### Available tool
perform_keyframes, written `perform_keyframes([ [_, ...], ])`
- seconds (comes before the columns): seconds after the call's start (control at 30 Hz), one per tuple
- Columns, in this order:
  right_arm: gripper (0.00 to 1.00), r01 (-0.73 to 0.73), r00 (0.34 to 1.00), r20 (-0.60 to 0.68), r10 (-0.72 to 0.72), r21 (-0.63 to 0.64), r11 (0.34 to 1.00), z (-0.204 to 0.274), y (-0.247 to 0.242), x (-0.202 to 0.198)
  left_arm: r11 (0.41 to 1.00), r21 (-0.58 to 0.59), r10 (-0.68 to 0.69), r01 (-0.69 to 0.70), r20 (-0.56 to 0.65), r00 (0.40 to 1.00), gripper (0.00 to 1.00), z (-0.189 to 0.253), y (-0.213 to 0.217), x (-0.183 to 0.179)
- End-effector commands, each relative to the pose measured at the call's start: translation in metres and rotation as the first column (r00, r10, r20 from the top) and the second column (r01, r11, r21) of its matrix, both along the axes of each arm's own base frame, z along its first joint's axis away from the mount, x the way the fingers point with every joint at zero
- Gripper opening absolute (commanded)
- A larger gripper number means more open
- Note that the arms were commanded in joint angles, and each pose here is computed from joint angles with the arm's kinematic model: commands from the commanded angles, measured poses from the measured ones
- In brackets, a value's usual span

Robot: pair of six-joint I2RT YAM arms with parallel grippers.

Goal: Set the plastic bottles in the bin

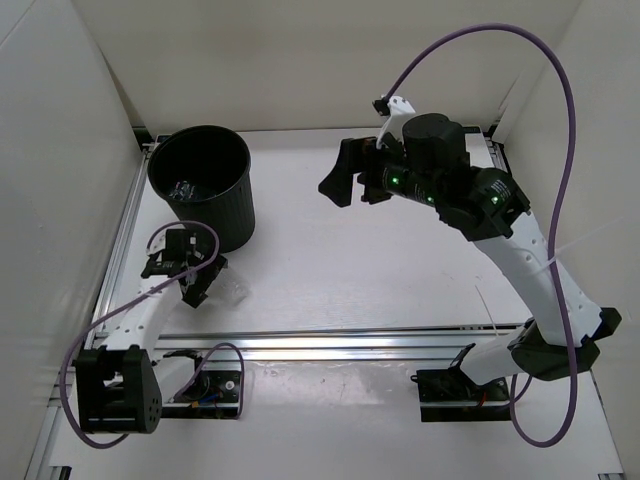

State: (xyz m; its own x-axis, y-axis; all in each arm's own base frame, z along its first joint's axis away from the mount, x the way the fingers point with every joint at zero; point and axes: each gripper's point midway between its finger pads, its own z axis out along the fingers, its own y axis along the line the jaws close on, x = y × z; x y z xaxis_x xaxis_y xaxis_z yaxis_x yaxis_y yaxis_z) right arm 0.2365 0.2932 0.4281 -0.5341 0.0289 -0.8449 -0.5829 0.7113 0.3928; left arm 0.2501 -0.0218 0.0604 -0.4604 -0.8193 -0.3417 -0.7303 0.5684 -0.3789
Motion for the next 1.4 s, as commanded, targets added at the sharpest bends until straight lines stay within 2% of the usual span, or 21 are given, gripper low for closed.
perform_keyframes([
  [0.0, 1.00, -0.006, 0.999, 0.051, 0.006, 0.003, 1.000, 0.006, -0.002, 0.004, 0.998, 0.060, -0.002, -0.002, 0.059, 0.998, 1.00, 0.007, 0.008, 0.017],
  [0.13, 1.00, 0.016, 0.999, 0.049, -0.016, 0.005, 1.000, 0.007, -0.008, 0.011, 0.997, 0.072, -0.040, 0.036, 0.042, 0.998, 0.95, -0.008, 0.007, 0.016],
  [0.17, 1.00, 0.003, 0.999, 0.045, -0.003, 0.008, 1.000, 0.007, -0.007, 0.009, 0.996, 0.065, -0.057, 0.053, 0.060, 0.997, 0.89, -0.006, 0.004, 0.016],
  [0.2, 1.00, 0.002, 0.999, 0.042, -0.003, 0.011, 1.000, 0.007, -0.008, 0.011, 0.997, 0.057, -0.063, 0.059, 0.075, 0.995, 0.69, -0.006, 0.002, 0.016],
  [0.23, 1.00, -0.016, 0.999, 0.034, 0.015, 0.020, 1.000, 0.007, -0.008, 0.010, 0.997, 0.043, -0.071, 0.068, 0.062, 0.996, 0.61, -0.013, 0.000, 0.008],
  [0.37, 1.00, -0.013, 1.000, 0.011, 0.013, 0.015, 1.000, 0.002, -0.011, 0.018, 0.991, -0.007, -0.130, 0.132, 0.105, 0.986, 0.37, -0.018, -0.014, -0.016],
  [0.47, 1.00, -0.024, 1.000, 0.006, 0.024, 0.021, 0.999, 0.003, -0.009, 0.020, 0.990, -0.054, -0.124, 0.132, 0.129, 0.984, 0.28, -0.017, -0.016, -0.033],
  [0.53, 1.00, -0.034, 0.999, -0.003, 0.034, 0.018, 0.999, 0.000, -0.006, 0.020, 0.993, -0.074, -0.080, 0.089, 0.120, 0.990, 0.28, -0.009, -0.013, -0.042],
  [0.63, 1.00, -0.038, 0.999, -0.024, 0.039, 0.018, 0.999, -0.005, -0.001, 0.024, 0.997, -0.072, -0.025, 0.035, 0.145, 0.989, 0.28, 0.034, -0.009, -0.055],
  [0.7, 1.00, -0.043, 0.999, -0.030, 0.044, 0.028, 0.999, -0.003, 0.002, 0.024, 0.999, -0.032, 0.035, -0.027, 0.250, 0.968, 0.27, 0.087, 0.003, -0.056],
  [0.77, 1.00, -0.067, 0.997, -0.035, 0.069, 0.037, 0.997, -0.002, 0.007, 0.023, 0.995, 0.008, 0.096, -0.102, 0.281, 0.955, 0.25, 0.117, 0.016, -0.068],
  [0.8, 1.00, -0.064, 0.997, -0.043, 0.066, 0.041, 0.997, -0.002, 0.009, 0.025, 0.993, 0.016, 0.106, -0.121, 0.377, 0.920, 0.25, 0.160, 0.021, -0.066],
  [0.87, 1.00, -0.082, 0.995, -0.046, 0.084, 0.048, 0.995, -0.001, 0.013, 0.024, 0.989, 0.046, 0.103, -0.142, 0.475, 0.874, 0.25, 0.205, 0.028, -0.062],
  [0.9, 1.00, -0.078, 0.995, -0.054, 0.081, 0.053, 0.996, -0.001, 0.015, 0.026, 0.989, 0.058, 0.079, -0.136, 0.574, 0.815, 0.25, 0.253, 0.029, -0.059],
  [0.97, 1.00, -0.090, 0.995, -0.046, 0.093, 0.064, 0.994, 0.005, 0.018, 0.026, 0.988, 0.120, 0.006, -0.100, 0.610, 0.793, 0.25, 0.288, 0.030, -0.037],
  [1.03, 1.00, -0.101, 0.993, -0.054, 0.105, 0.063, 0.993, 0.002, 0.024, 0.029, 0.980, 0.150, -0.014, -0.128, 0.701, 0.713, 0.24, 0.344, 0.035, -0.020],
  [1.07, 1.00, -0.111, 0.992, -0.048, 0.115, 0.073, 0.991, 0.007, 0.024, 0.027, 0.974, 0.182, -0.026, -0.137, 0.687, 0.727, 0.24, 0.345, 0.041, 0.000],
  [1.13, 1.00, -0.129, 0.991, -0.033, 0.131, 0.077, 0.989, 0.011, 0.031, 0.032, 0.958, 0.207, -0.009, -0.201, 0.718, 0.696, 0.24, 0.358, 0.054, 0.033],
  [1.2, 1.00, -0.147, 0.989, -0.020, 0.148, 0.067, 0.987, 0.012, 0.035, 0.035, 0.936, 0.235, 0.017, -0.263, 0.714, 0.700, 0.24, 0.358, 0.066, 0.055],
  [1.27, 1.00, -0.140, 0.990, 0.010, 0.139, 0.068, 0.988, 0.023, 0.034, 0.038, 0.914, 0.337, -0.046, -0.227, 0.640, 0.767, 0.24, 0.338, 0.072, 0.092],
  [1.37, 1.00, -0.053, 0.998, 0.018, 0.053, 0.040, 0.998, 0.023, 0.023, 0.053, 0.899, 0.397, -0.096, -0.185, 0.592, 0.800, 0.25, 0.334, 0.069, 0.122],
])
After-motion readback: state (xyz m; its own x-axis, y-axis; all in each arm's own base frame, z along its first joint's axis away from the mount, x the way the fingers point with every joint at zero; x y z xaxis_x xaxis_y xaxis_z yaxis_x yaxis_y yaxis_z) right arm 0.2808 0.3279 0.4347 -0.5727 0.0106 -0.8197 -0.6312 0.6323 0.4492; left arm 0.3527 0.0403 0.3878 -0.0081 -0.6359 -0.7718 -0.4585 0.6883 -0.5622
